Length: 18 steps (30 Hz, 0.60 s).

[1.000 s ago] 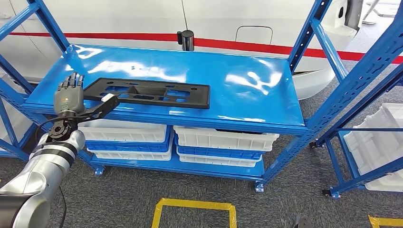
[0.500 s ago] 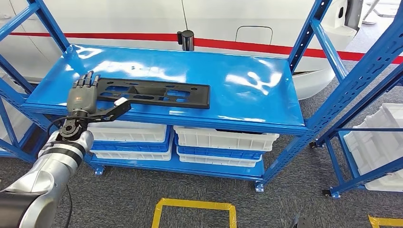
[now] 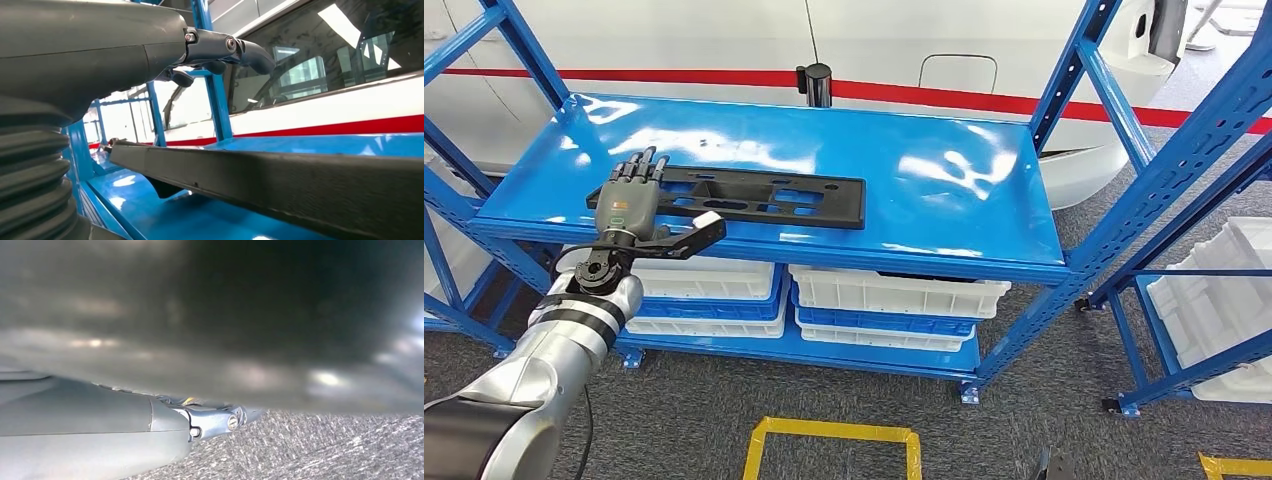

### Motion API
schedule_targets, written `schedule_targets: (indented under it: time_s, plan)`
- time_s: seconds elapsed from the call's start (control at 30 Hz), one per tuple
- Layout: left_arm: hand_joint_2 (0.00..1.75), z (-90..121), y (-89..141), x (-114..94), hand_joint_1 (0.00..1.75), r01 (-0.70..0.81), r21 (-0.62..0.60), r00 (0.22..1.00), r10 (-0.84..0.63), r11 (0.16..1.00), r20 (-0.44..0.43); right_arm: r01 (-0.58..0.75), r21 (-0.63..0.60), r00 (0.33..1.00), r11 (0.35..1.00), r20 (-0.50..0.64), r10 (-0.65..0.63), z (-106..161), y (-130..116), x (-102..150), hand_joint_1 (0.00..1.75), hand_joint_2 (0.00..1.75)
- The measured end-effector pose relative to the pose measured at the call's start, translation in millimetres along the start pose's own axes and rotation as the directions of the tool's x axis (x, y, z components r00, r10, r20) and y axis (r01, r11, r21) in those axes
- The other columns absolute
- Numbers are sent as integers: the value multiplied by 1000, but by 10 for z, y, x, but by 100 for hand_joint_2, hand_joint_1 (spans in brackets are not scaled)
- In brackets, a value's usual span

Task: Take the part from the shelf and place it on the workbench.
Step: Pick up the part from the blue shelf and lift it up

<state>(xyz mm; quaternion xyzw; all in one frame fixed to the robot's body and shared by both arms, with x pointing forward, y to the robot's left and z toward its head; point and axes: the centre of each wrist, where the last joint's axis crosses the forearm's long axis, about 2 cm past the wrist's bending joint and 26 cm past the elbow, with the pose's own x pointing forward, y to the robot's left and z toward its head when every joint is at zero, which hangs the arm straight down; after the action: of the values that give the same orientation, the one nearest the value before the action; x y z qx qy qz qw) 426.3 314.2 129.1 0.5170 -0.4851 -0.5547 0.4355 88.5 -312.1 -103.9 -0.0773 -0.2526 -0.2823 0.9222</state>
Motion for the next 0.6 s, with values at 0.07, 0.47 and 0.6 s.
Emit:
schedule_targets:
  time_s: [0.07, 0.47, 0.6]
  plan:
    - [175, 7, -13, 29, 0, -2, -5, 1000, 2, 1000, 7, -2, 0, 1000, 1000, -2, 2, 1, -1, -3, 0, 0]
    - [175, 64, -98, 240, 0, -19, -19, 998, 20, 1000, 57, -34, -18, 999, 999, -29, 34, 27, -79, -87, 0, 0]
    - [175, 69, -101, 298, 0, -26, -19, 997, 27, 999, 68, -41, -20, 999, 999, -32, 40, 30, -105, -100, 0, 0]
